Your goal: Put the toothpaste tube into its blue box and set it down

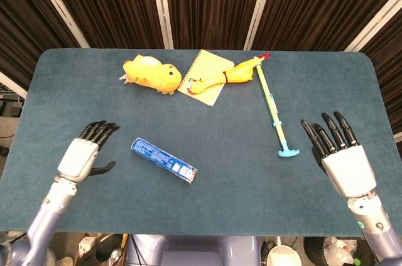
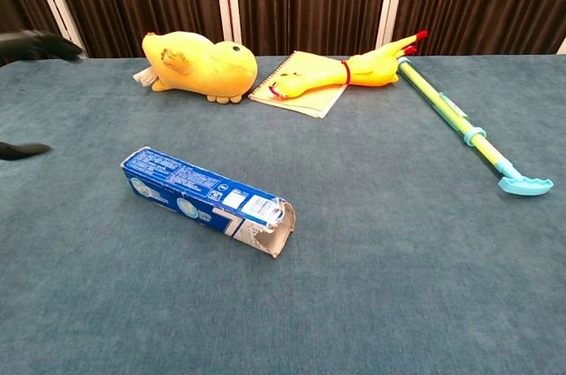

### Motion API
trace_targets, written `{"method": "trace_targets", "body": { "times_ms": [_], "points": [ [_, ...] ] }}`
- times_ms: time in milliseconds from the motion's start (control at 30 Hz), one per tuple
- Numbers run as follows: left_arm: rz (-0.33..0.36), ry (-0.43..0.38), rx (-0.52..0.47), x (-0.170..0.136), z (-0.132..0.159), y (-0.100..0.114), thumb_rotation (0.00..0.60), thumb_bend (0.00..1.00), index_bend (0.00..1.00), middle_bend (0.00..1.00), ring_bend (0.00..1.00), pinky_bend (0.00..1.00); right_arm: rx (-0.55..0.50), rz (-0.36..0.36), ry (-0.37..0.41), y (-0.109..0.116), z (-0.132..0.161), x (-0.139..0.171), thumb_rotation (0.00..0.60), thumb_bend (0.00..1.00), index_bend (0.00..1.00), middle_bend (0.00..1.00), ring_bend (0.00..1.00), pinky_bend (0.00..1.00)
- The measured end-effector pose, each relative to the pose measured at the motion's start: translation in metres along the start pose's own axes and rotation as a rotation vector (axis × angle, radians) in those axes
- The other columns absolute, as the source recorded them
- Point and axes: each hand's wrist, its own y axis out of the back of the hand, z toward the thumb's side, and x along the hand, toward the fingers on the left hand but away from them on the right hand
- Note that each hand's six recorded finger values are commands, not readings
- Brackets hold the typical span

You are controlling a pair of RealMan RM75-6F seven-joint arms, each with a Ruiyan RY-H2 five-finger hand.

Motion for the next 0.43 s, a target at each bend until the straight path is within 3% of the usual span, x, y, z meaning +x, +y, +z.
{"method": "trace_targets", "body": {
  "times_ms": [133, 200, 300, 433],
  "points": [
    [0.026, 0.032, 0.052, -0.032, -0.022, 0.024, 0.600, 0.25, 0.10, 0.10, 0.08, 0.07, -0.047, 0.129, -0.069, -0.012, -0.002, 0.030, 0.600, 0.49, 0.01, 0.13, 0.01, 0.08],
    [0.025, 0.054, 0.067, -0.051, -0.032, 0.031, 0.600, 0.25, 0.07, 0.06, 0.04, 0.04, -0.077, 0.193, -0.119, -0.018, -0.004, 0.040, 0.600, 0.47, 0.00, 0.07, 0.00, 0.03],
    [0.019, 0.090, 0.061, -0.079, -0.045, 0.034, 0.600, 0.22, 0.03, 0.00, 0.00, 0.00, -0.134, 0.305, -0.235, -0.025, -0.007, 0.062, 0.600, 0.47, 0.00, 0.03, 0.00, 0.00],
    [0.007, 0.114, 0.084, -0.100, -0.058, 0.036, 0.600, 0.21, 0.01, 0.00, 0.00, 0.00, -0.169, 0.422, -0.345, -0.031, -0.009, 0.096, 0.600, 0.46, 0.00, 0.00, 0.00, 0.00]
  ]
}}
